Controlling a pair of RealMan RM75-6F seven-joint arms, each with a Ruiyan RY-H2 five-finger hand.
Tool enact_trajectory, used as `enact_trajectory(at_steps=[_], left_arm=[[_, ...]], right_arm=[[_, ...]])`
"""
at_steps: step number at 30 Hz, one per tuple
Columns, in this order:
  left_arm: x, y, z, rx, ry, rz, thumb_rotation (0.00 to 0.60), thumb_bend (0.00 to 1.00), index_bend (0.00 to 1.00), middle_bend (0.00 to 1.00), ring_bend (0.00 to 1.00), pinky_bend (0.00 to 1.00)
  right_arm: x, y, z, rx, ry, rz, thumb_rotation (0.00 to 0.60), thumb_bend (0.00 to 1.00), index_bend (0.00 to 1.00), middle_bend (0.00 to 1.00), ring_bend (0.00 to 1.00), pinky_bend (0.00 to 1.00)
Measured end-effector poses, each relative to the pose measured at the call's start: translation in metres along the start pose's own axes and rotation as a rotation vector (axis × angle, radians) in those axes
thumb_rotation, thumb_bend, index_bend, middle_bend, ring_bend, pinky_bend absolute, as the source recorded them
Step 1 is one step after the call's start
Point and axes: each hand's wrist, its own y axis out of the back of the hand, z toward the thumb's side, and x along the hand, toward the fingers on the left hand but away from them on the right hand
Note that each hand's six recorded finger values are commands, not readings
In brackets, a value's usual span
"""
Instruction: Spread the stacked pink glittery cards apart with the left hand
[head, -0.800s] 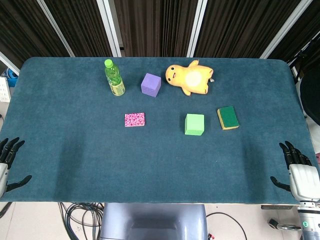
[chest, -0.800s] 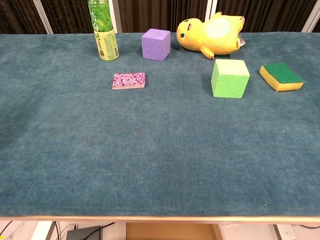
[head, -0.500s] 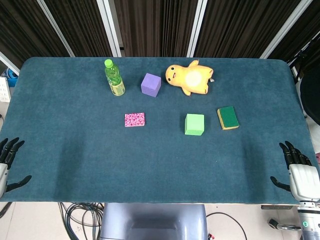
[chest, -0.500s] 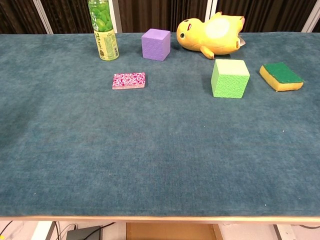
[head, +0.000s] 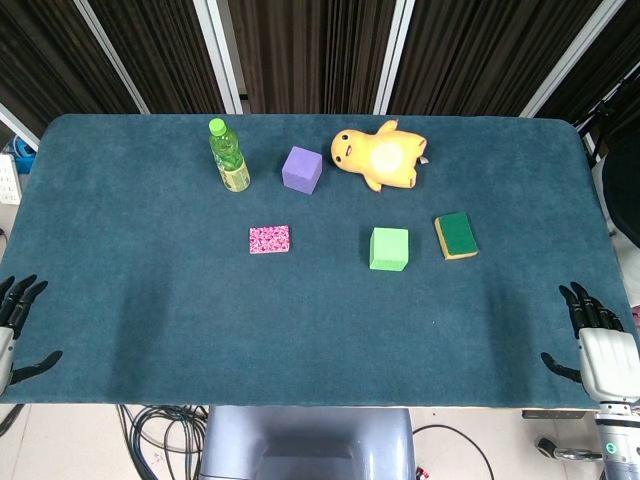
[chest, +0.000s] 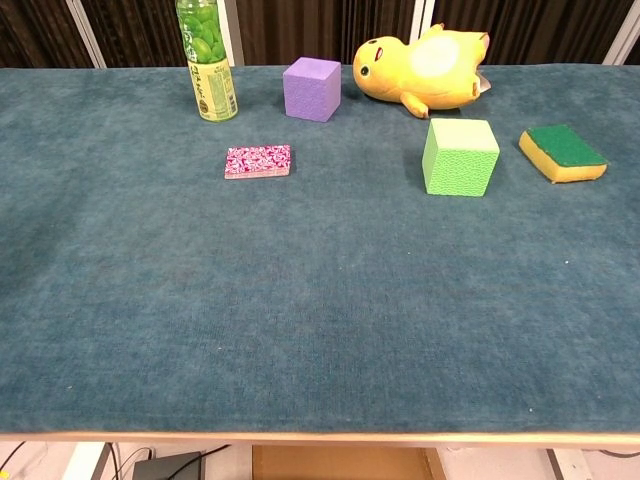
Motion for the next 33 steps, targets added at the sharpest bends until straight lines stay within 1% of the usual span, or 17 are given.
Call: enact_trajectory(at_steps=[15,20,23,26,33], left_arm=[[0.002,-0.002,0.001,0.004,0.003,-0.001,0.6,0.07,0.17,0.16,0.05,0.02],[0.009,-0.005,0.008,0.034,0.002,0.009,0.6,0.07,0.18,0.17,0.05,0.02],[0.025,-0.008,0.021,0.028,-0.02,0.005,0.6,0.07,0.2,0.17,0.05,0.03],[0.047,-0.013,0.037,0.014,-0.048,-0.021,0.6,0.07,0.2,0.18,0.05,0.03],[0.11,-0.026,0.077,-0.005,-0.09,-0.126,0.6,0.07,0.22,0.18,0.05,0.03]], right_arm=[[0.001,0.0,0.002,-0.018,-0.005,-0.001,0.6,0.14,0.08,0.04,0.12,0.23],[0.001,0.0,0.002,-0.031,-0.009,-0.003,0.6,0.14,0.08,0.04,0.12,0.23],[0.001,0.001,0.001,-0.043,-0.015,-0.004,0.6,0.14,0.08,0.04,0.12,0.23],[0.0,0.001,-0.001,-0.05,-0.021,-0.002,0.6,0.14,0.08,0.04,0.12,0.23],[0.0,0.001,-0.003,-0.054,-0.025,0.0,0.6,0.14,0.08,0.04,0.12,0.23]])
